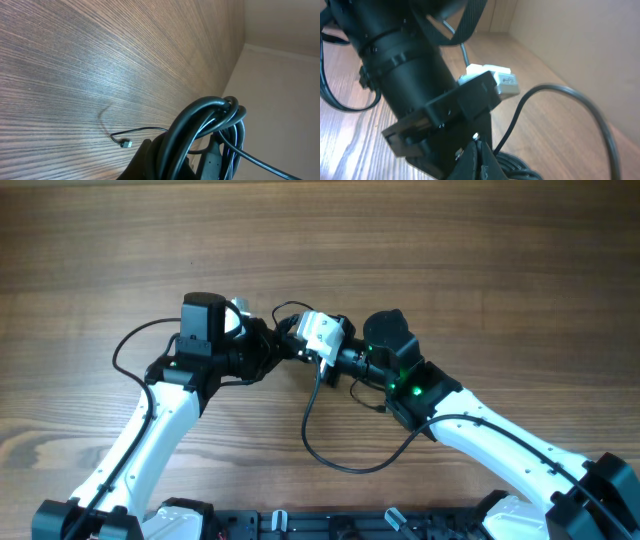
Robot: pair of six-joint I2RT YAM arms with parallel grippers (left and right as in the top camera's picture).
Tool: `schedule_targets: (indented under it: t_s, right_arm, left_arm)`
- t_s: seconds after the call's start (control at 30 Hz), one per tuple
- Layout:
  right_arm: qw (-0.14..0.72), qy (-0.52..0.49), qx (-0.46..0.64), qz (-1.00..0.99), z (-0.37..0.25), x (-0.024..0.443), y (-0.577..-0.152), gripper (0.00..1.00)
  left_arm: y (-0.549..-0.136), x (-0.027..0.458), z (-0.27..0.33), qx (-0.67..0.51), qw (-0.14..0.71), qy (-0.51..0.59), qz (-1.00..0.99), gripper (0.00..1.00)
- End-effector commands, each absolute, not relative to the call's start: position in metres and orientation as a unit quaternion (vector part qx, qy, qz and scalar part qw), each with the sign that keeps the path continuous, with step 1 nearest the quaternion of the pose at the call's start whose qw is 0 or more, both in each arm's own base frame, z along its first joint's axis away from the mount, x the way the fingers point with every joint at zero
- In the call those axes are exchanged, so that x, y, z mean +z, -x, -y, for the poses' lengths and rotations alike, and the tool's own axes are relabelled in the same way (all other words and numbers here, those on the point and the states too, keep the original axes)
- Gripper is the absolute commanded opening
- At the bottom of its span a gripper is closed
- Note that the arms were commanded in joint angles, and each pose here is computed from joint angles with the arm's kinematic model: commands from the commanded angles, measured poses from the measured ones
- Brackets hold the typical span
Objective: Untangle cables
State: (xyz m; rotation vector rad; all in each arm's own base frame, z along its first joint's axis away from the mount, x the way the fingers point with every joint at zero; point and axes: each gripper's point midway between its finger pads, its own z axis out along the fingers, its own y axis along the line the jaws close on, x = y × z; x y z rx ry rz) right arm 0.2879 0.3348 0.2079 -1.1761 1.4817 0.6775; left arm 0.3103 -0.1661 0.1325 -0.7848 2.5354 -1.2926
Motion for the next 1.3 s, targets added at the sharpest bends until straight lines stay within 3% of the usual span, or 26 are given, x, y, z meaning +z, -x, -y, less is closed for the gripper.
schedule_targets:
  t_s: [0.0, 0.03, 0.17, 0.33, 0.4, 0.5, 0.63, 0.73, 0.93, 1.07, 1.17, 1.27]
  right_arm:
    - [0.533, 0.489, 0.300, -0.622, -0.334, 0.219, -0.285, 0.46]
    - [0.527, 0.474, 0.310, -0.633, -0.334, 0.219, -0.286, 0.79]
    - [0.495, 0.390, 0.366, -0.684, -0.329, 0.222, -0.292, 0.85]
    - [0.410, 0.351, 0.470, -0.698, -0.335, 0.229, -0.264, 0.81]
    - [0.362, 0.355, 0.490, -0.709, -0.331, 0.225, -0.245, 0.87]
    - [0.335, 0.334, 0.481, -0.738, -0.306, 0.226, -0.237, 1.00]
    - [0.397, 0.328, 0.471, -0.717, -0.271, 0.269, -0.237, 1.00]
    - [0.478, 0.425, 0.343, -0.688, -0.259, 0.256, -0.251, 0.97]
    - [0.453, 0.447, 0.319, -0.703, -0.273, 0.219, -0.265, 0.85]
    - [0.453, 0.475, 0.343, -0.672, -0.299, 0.226, -0.245, 0.82]
    - [0.451, 0.467, 0.290, -0.703, -0.303, 0.207, -0.251, 0.70]
    - [0.456, 0.464, 0.243, -0.720, -0.301, 0.195, -0.258, 0.68]
  left_arm:
    - [-0.311, 0.129, 0.164, -0.428, 0.124, 0.212, -0.870, 0.04]
    - [-0.312, 0.128, 0.163, -0.418, 0.147, 0.172, -0.880, 0.04]
    - [-0.318, 0.121, 0.153, -0.368, 0.203, 0.096, -0.902, 0.04]
    - [-0.327, 0.115, 0.138, -0.307, 0.253, 0.047, -0.916, 0.04]
    - [-0.335, 0.110, 0.122, -0.260, 0.274, 0.060, -0.924, 0.04]
    - [-0.337, 0.112, 0.123, -0.243, 0.298, -0.007, -0.923, 0.04]
    - [-0.333, 0.115, 0.133, -0.246, 0.309, -0.093, -0.914, 0.04]
    - [-0.318, 0.126, 0.157, -0.310, 0.301, -0.160, -0.888, 0.04]
    - [-0.304, 0.112, 0.153, -0.302, 0.263, -0.152, -0.904, 0.04]
    - [-0.305, 0.102, 0.142, -0.264, 0.256, -0.136, -0.920, 0.04]
    - [-0.302, 0.098, 0.148, -0.238, 0.256, -0.152, -0.925, 0.04]
    - [-0.300, 0.091, 0.155, -0.179, 0.262, -0.176, -0.932, 0.04]
